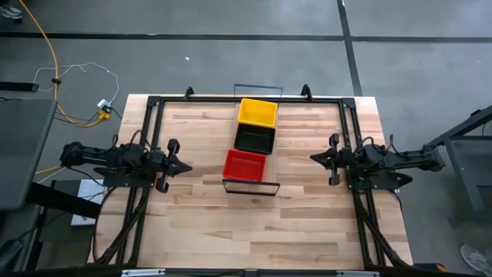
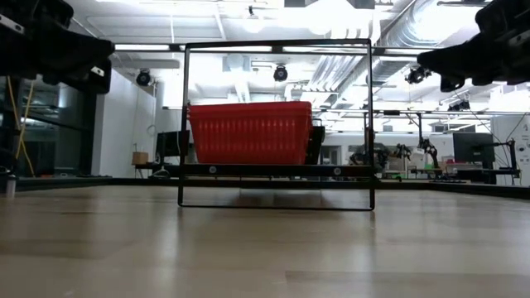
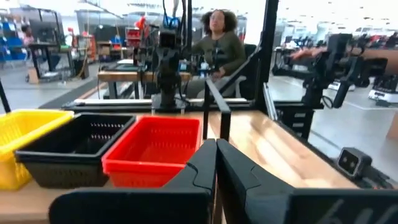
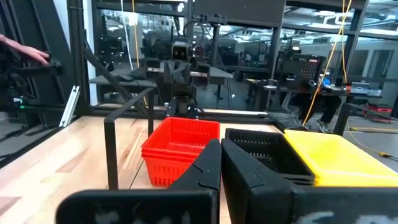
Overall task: Stack baskets on shelf by color
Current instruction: Return to Home Position
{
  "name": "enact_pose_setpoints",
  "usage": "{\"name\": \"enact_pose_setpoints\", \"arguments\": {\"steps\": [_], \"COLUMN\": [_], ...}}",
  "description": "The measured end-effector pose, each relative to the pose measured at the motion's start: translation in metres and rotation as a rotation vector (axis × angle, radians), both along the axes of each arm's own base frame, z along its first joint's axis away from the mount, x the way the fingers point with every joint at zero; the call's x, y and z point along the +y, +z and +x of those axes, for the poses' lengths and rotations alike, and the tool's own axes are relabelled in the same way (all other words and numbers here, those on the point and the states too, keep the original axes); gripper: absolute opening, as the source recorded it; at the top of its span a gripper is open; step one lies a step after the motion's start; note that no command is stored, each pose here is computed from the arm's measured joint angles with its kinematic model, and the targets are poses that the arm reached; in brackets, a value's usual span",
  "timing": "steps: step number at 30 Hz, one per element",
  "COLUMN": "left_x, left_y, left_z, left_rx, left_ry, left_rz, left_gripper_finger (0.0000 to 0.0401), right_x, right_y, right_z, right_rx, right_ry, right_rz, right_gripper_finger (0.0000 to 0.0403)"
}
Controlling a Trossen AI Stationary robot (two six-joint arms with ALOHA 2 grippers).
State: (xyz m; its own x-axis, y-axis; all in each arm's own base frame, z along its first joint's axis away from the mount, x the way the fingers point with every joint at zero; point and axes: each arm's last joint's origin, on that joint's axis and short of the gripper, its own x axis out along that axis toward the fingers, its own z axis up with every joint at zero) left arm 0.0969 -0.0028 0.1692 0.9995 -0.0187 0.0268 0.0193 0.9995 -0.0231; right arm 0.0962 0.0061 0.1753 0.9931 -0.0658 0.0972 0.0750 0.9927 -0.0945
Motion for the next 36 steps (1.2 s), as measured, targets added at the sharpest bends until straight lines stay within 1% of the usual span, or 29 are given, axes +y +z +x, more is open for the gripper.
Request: {"name": "enact_pose_setpoints", "arguments": {"steps": [36], "left_x": [-0.0001], "left_y": [-0.0006], "left_z": [0.0008], "left_rx": [0.008], "left_ry": [0.0], "left_rz": [0.0], "left_gripper_finger": [0.0], "right_x": [0.0], "right_y": [-0.0012], "right_z": [0.0006], "right_rx": [0.012], "right_ry": [-0.001], "right_rz": [-0.001], "right_gripper_finger": [0.0]}}
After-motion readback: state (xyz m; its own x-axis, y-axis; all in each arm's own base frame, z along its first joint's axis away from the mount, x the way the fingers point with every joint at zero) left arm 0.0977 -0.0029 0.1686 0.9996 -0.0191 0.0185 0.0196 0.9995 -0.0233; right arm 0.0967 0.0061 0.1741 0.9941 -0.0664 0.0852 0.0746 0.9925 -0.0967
